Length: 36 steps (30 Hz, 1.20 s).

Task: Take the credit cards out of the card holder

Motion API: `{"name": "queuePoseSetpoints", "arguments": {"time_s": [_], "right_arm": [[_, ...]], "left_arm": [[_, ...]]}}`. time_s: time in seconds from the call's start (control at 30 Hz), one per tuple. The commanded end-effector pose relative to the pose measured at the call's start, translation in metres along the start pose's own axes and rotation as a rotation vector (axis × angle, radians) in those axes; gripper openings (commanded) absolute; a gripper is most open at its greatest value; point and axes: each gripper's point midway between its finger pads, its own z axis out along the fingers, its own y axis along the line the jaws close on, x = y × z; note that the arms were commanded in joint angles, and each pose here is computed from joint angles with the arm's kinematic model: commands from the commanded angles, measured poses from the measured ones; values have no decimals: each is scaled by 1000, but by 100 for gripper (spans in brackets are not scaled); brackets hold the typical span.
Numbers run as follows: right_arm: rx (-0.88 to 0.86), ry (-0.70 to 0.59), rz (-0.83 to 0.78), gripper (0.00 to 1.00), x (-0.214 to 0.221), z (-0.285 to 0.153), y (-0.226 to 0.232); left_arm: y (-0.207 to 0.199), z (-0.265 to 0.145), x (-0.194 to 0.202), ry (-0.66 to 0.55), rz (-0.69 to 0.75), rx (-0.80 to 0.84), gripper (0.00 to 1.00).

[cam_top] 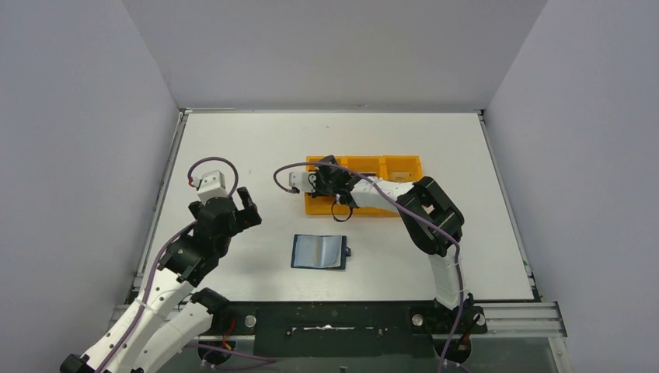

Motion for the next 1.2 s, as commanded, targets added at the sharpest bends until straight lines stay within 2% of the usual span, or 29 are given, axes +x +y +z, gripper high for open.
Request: {"name": "queuePoseSetpoints", "arguments": {"time_s": [0.0, 0.5, 0.77, 0.9, 1.0, 1.1, 1.17], "right_arm": [[60, -43, 12, 26, -12, -16, -23], [144, -109, 128, 41, -25, -42, -49], [281, -275, 338, 46, -58, -99, -85], [355, -381, 548, 49, -70, -139, -92], [375, -422, 823, 60, -70, -165, -92], [366, -351, 1135, 71, -54, -173, -81], [308, -254, 1242, 73, -43, -172, -60]], "left_arm": [[-7, -2, -13, -29, -16, 25, 92], [-8, -2, -12, -24, -17, 30, 92], [-9, -2, -11, -21, -14, 36, 92], [-9, -2, -10, -19, -13, 36, 92], [-9, -1, -11, -19, -12, 33, 92], [-8, -2, -11, -21, -13, 27, 92], [-6, -2, -12, -25, -16, 19, 92]]}}
